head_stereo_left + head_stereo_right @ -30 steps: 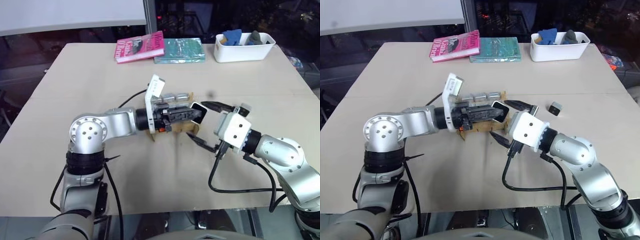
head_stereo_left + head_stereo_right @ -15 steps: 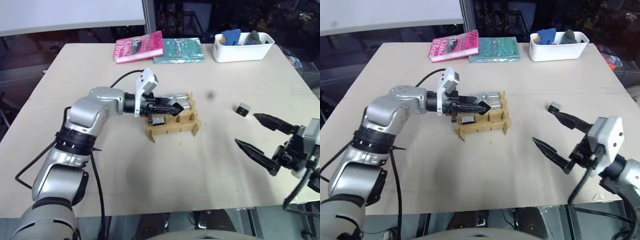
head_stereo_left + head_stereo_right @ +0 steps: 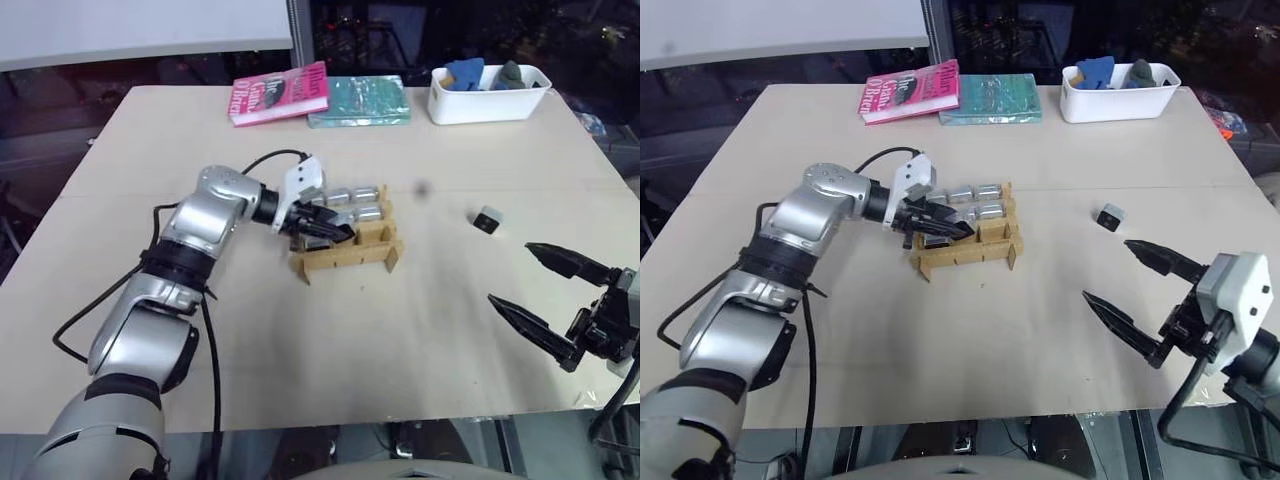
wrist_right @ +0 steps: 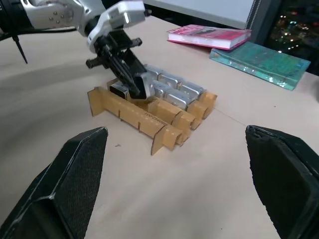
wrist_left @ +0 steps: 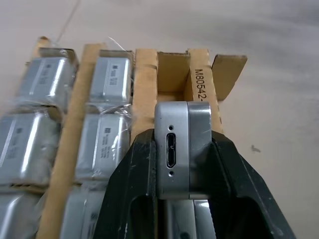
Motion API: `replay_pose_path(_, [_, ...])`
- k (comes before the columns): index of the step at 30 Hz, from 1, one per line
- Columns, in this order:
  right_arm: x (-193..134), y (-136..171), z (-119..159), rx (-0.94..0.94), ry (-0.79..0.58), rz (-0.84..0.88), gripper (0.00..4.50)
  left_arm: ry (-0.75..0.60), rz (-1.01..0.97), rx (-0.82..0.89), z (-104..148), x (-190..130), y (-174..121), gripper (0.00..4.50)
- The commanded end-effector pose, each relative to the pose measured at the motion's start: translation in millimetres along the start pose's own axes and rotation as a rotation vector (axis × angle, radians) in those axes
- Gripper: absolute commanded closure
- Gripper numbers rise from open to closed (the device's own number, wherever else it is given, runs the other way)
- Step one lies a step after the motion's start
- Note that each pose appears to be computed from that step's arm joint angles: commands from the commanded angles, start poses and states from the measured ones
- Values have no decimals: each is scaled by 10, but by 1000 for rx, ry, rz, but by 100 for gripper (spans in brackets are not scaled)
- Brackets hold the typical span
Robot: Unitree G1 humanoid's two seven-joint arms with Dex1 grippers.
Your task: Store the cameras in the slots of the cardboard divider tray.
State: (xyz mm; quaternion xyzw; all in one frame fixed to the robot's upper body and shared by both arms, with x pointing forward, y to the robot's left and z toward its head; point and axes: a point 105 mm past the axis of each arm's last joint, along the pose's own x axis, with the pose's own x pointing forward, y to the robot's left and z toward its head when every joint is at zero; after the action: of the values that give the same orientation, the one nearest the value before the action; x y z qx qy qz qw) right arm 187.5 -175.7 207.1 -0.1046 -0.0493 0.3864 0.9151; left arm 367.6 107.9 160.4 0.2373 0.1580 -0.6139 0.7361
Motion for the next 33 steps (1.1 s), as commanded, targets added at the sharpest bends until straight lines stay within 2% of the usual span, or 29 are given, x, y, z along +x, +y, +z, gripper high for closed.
replay_pose_path(1, [6,38,100,-57,-26,1,10,6,5,64,58,1,37,374])
replay_pose_path(6, [13,47,99,-58,-25,-1,10,49,-10,77,11,-1,57,374])
replay_pose_path(7, [17,49,95,-58,-24,-1,0,49,-15,84,21,-12,56,271])
replay_pose_path(8, [22,50,90,-57,-22,-2,0,43,-24,90,41,-24,47,251])
replay_pose_path(13, [37,-52,-10,-85,29,-86,0,-114,-24,78,338,-140,10,18])
replay_pose_path(17, [131,-227,-293,-110,202,-156,0,-257,-2,60,557,-341,-88,18])
replay_pose_path(19, [189,-406,-457,-156,282,-222,0,-328,8,77,651,-388,-204,18])
replay_pose_path(21, [324,-682,-701,-119,346,-306,0,-392,25,62,681,-411,-391,18])
replay_pose_path(24, [497,-954,-839,-71,365,-381,0,-425,71,70,660,-384,-574,18])
replay_pose_path(27, [677,-1320,-919,-28,392,-456,0,-527,73,69,679,-380,-789,18])
replay_pose_path(33, [841,-1639,-1059,-8,448,-449,0,-549,81,-6,630,-421,-1015,18])
